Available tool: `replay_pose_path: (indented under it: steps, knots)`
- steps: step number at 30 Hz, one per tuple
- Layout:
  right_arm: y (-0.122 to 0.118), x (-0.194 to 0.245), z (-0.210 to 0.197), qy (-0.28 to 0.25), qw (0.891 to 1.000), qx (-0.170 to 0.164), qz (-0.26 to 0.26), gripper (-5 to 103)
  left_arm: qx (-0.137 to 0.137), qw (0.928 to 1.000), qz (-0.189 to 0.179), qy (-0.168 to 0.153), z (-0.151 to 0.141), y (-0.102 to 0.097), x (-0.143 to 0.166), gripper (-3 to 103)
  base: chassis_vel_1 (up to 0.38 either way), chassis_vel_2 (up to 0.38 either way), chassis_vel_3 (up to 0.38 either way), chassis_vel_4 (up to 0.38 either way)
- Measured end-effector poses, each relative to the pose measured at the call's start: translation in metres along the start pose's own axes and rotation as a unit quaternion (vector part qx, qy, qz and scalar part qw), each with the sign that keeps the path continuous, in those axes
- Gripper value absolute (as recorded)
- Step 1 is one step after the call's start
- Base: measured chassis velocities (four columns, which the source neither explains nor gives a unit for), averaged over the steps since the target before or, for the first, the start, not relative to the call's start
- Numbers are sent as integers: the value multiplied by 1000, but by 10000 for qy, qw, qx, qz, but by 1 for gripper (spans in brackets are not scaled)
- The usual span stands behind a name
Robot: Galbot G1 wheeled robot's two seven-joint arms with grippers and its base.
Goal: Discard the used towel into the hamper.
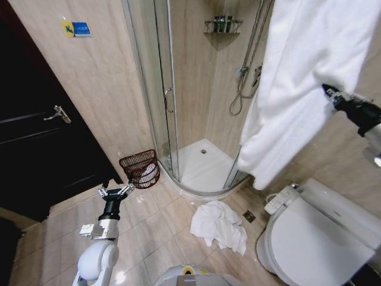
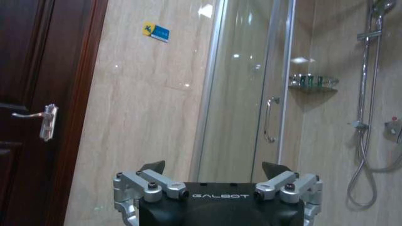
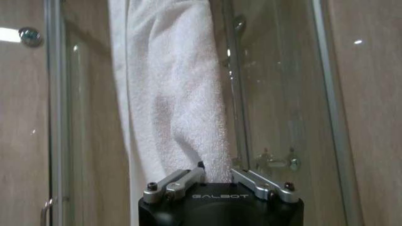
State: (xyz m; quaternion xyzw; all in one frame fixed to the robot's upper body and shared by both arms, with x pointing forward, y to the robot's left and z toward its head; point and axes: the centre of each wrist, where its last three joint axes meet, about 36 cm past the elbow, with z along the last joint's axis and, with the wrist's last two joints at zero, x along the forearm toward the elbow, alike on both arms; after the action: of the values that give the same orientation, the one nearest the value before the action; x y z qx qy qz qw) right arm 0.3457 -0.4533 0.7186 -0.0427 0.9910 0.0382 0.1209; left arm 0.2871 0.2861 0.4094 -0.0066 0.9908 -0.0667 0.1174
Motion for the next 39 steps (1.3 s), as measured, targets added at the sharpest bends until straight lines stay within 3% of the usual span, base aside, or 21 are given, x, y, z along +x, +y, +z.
replay_pose_path:
  steps: [9, 24, 39]
  knots:
    - [12, 20, 33, 162, 9996, 213, -64, 3, -43, 10000, 37, 0, 0, 2, 0, 100, 0, 0, 0, 0]
    - [38, 57, 73, 197, 9998, -90, 42, 3, -32, 9997, 245, 10, -1, -1, -11, 100, 0, 0, 0, 0]
    - [61, 74, 71, 17, 9997, 164, -204, 3, -22, 9996, 292, -23, -5, -3, -10, 100, 0, 0, 0, 0]
